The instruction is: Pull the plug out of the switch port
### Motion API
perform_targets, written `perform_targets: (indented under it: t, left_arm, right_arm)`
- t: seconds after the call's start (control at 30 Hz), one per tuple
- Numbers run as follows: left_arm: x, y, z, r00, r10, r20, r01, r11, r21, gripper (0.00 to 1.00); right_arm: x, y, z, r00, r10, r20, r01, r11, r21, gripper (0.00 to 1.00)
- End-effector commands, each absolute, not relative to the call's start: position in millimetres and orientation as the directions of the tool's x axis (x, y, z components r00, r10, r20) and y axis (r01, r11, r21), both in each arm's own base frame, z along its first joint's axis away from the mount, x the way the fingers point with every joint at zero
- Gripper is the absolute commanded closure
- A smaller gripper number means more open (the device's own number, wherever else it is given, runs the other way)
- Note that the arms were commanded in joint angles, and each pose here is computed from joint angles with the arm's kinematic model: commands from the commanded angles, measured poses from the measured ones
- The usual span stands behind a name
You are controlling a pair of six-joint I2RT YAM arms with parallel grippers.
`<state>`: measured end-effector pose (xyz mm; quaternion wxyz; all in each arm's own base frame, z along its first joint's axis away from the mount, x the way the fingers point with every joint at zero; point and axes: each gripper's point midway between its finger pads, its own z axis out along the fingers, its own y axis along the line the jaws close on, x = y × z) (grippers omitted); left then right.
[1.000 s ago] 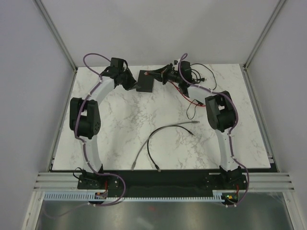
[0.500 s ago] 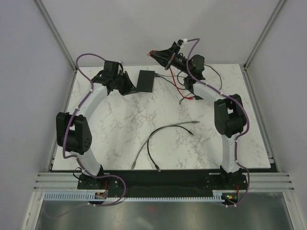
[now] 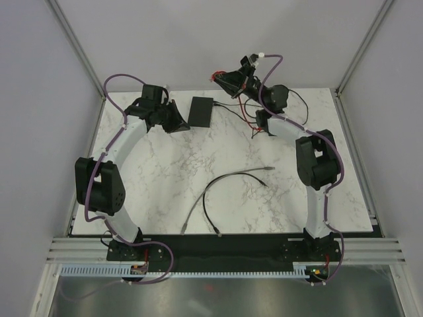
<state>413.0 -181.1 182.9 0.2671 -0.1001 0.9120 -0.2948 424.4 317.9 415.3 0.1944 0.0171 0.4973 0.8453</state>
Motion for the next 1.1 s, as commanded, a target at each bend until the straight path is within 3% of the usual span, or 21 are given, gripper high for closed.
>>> perform_targets:
  t: [0.0,0.1,0.13,0.2,0.67,0.77,0.8,0.83,0.9,0.93,1.07]
  left_arm:
    - [406,-184,198,-0.836,-0.299,-0.461,0.047,0.797,-0.603,0.98]
    - [406,-184,199,-0.834,-0.298,-0.465,0.049,0.799,-0.600,0.98]
    - [406,-184,199,-0.834,-0.297,-0.466,0.050,0.799,-0.599,0.98]
    - [405,-183,199,-0.834,-0.296,-0.466,0.052,0.798,-0.600,0.98]
    - [400,-182,193,-0.843,-0.285,-0.457,0.051,0.803,-0.594,0.98]
    - [396,-181,190,-0.846,-0.284,-0.451,0.047,0.804,-0.593,0.98]
    - [395,-181,188,-0.848,-0.283,-0.448,0.044,0.804,-0.593,0.98]
    - [394,-181,185,-0.852,-0.283,-0.441,0.039,0.805,-0.591,0.98]
    - [393,-180,182,-0.855,-0.282,-0.436,0.035,0.806,-0.591,0.98]
    - [391,-181,180,-0.858,-0.280,-0.431,0.033,0.807,-0.590,0.98]
    - [388,-180,176,-0.862,-0.279,-0.423,0.027,0.808,-0.588,0.98]
  right_arm:
    - [380,290,428,-0.945,0.293,-0.143,-0.297,-0.596,0.746,1.00]
    - [394,295,411,-0.917,0.386,-0.095,-0.298,-0.509,0.808,1.00]
    - [392,297,414,-0.896,0.422,-0.134,-0.341,-0.465,0.817,1.00]
    - [399,302,410,-0.890,0.441,-0.114,-0.322,-0.431,0.843,1.00]
    - [393,356,431,-0.882,0.465,0.077,-0.225,-0.559,0.798,1.00]
    - [396,372,421,-0.833,0.553,0.025,-0.231,-0.388,0.892,1.00]
    - [394,372,424,-0.790,0.606,-0.097,-0.318,-0.268,0.909,1.00]
    - [410,381,374,-0.787,0.613,-0.072,-0.158,-0.087,0.984,1.00]
    - [418,377,347,-0.759,0.640,-0.120,-0.083,0.087,0.993,1.00]
    - [423,368,309,-0.729,0.675,-0.110,0.035,0.198,0.980,1.00]
    - [429,341,278,-0.624,0.777,-0.078,0.132,0.204,0.970,1.00]
